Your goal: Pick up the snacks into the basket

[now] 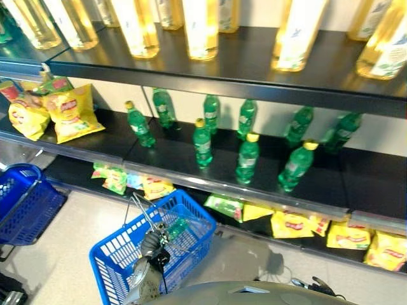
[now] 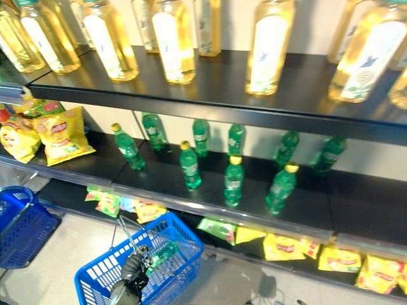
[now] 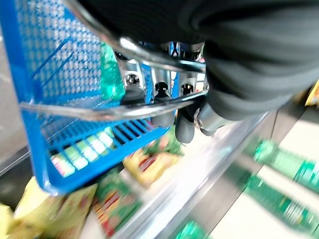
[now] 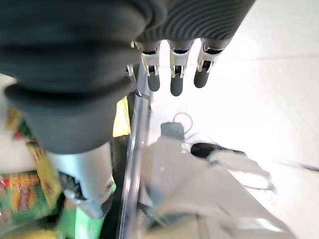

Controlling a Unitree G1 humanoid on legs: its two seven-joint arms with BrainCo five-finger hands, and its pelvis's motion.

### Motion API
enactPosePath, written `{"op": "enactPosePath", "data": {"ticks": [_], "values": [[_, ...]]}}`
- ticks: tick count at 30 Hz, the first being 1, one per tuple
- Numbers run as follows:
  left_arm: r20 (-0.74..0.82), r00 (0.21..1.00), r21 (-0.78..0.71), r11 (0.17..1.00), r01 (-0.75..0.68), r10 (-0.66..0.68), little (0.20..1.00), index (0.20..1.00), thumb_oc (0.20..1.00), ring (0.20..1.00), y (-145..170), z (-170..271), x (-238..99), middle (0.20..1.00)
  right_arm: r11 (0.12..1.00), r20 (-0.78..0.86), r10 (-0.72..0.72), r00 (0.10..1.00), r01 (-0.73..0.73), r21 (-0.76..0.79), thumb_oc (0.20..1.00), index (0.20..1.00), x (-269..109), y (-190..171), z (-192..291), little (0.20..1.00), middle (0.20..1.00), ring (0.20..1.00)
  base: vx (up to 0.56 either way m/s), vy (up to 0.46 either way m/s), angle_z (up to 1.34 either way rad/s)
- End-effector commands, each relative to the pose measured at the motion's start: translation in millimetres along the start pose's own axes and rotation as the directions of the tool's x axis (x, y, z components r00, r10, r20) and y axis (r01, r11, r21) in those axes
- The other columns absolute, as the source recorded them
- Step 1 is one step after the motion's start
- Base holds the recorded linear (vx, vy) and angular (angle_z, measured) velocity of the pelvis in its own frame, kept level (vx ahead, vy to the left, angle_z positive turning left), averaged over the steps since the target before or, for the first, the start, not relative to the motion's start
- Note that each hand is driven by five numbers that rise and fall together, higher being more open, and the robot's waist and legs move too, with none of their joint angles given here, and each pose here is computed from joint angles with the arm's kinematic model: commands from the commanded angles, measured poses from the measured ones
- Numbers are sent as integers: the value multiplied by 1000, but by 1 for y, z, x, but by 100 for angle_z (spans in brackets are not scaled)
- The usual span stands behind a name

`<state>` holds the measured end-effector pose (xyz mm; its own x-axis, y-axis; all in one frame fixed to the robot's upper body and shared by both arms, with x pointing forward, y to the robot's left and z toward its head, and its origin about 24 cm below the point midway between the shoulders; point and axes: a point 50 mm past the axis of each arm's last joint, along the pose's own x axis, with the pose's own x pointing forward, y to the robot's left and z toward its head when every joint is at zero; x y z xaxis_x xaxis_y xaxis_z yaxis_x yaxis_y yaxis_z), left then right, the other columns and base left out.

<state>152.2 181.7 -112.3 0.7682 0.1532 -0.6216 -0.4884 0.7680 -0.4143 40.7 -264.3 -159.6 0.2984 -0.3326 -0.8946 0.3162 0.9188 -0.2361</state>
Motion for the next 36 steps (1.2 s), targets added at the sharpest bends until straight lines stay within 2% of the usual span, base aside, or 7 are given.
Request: {"op": "enactPosePath", "data": {"ticks": [1,5,13,18,21,24,36], "values": [[335,921,77,980,183,-198,200,200,200,200,-33,80,8,200,999,47,2,999,-3,41,1000,1000,5,11,23,1000,1000,1000,51,414,2],[344,905,192,962,195,-252,200,200,200,200,-34,87,5,200,997,62,1,998,-6,76,1000,1000,6,11,29,1000,1000,1000,40,406,-30],[308,906,230,947,226,-291,200,200,200,200,-39,80,3,200,998,73,40,997,-43,49,1000,1000,6,22,31,1000,1000,1000,-17,349,-9],[323,909,170,961,219,-265,200,200,200,200,-34,77,-1,200,996,83,83,993,-84,5,1000,1000,5,31,29,1000,1000,1000,-7,85,-3],[338,908,80,969,233,-246,200,200,200,200,-30,74,-6,200,992,104,113,988,-106,-70,1000,1000,6,40,42,1000,1000,1000,-123,-46,-20],[354,900,65,967,248,-255,200,200,200,200,-33,77,-7,200,988,125,112,986,-97,-122,1000,1000,8,38,54,1000,1000,1000,-140,35,-68],[293,930,47,974,220,-224,200,200,200,200,-25,61,-8,200,986,116,108,987,-91,-140,1000,1000,7,36,44,1000,1000,1000,52,243,-5]]}}
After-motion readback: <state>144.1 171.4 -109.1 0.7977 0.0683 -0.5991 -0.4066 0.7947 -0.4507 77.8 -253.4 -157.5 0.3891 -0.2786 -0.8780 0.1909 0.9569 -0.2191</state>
